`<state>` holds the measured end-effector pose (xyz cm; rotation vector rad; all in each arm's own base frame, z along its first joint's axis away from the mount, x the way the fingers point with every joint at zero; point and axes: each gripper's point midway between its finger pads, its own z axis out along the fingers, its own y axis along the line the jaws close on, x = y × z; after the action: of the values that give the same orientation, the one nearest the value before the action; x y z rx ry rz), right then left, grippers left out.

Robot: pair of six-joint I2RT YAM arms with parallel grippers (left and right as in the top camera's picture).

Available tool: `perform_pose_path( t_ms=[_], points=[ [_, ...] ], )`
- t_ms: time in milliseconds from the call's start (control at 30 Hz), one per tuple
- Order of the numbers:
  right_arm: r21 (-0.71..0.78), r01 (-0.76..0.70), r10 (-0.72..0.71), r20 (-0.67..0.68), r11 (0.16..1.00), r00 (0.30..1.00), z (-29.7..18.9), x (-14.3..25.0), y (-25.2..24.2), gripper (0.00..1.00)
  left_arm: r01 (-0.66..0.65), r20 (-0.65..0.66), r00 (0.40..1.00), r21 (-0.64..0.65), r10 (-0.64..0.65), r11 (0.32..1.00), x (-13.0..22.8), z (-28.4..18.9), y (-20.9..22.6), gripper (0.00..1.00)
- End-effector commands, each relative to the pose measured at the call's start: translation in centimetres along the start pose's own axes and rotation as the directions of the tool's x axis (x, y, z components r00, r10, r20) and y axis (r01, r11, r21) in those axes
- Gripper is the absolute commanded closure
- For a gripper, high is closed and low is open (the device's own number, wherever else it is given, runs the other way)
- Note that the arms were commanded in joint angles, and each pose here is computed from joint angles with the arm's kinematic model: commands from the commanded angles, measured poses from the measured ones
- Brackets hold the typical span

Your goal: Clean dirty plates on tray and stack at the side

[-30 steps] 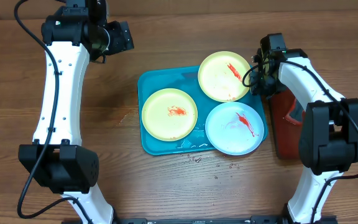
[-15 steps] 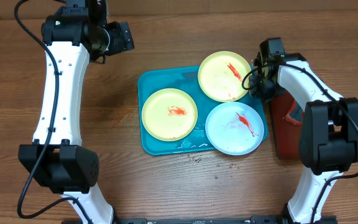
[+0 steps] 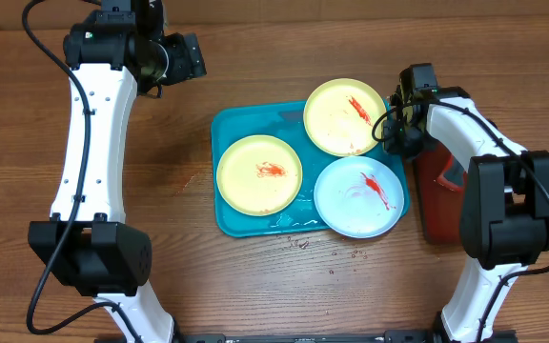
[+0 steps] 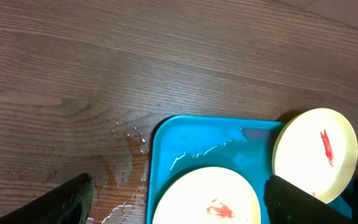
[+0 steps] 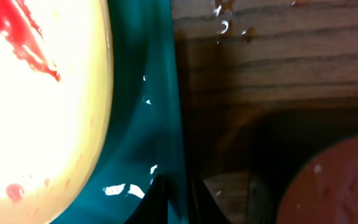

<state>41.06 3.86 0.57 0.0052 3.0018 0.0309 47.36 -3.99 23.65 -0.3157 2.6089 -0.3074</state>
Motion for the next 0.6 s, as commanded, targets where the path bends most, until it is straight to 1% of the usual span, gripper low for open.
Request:
perform_pose_path(
  t_ms=[0, 67, 167, 333, 400, 567],
  points=[
    [0.027, -0.118, 0.120, -0.100, 0.993, 0.988, 1.2, 2.8, -0.2, 0.96, -0.008, 0.023, 1.000, 0.014, 0.008, 1.000, -0.6, -0.7, -0.7, 0.12],
    [0.025, -0.153, 0.155, -0.131, 0.988, 0.979, 1.1, 3.5, 0.0, 0.96, -0.008, 0.024, 1.000, 0.015, 0.008, 1.000, -0.6, -0.7, -0.7, 0.12],
    [0.026, -0.157, 0.160, -0.155, 0.987, 0.975, 1.0, 4.1, 0.0, 0.96, -0.008, 0.024, 1.000, 0.015, 0.008, 1.000, -0.6, -0.7, -0.7, 0.12],
    [0.025, -0.156, 0.158, -0.149, 0.988, 0.976, 1.0, 3.9, 0.0, 0.96, -0.008, 0.023, 1.000, 0.015, 0.008, 1.000, -0.6, -0.7, -0.7, 0.11],
    [0.022, -0.151, 0.152, -0.142, 0.988, 0.978, 1.0, 3.7, 0.0, 0.96, -0.018, 0.023, 1.000, 0.015, 0.018, 1.000, -0.6, -0.7, -0.7, 0.11],
    [0.013, -0.080, 0.081, -0.105, 0.997, 0.991, 0.7, 2.5, 0.0, 0.96, -0.050, 0.021, 0.999, 0.014, 0.049, 0.999, -0.5, -0.7, -0.7, 0.09]
  ],
)
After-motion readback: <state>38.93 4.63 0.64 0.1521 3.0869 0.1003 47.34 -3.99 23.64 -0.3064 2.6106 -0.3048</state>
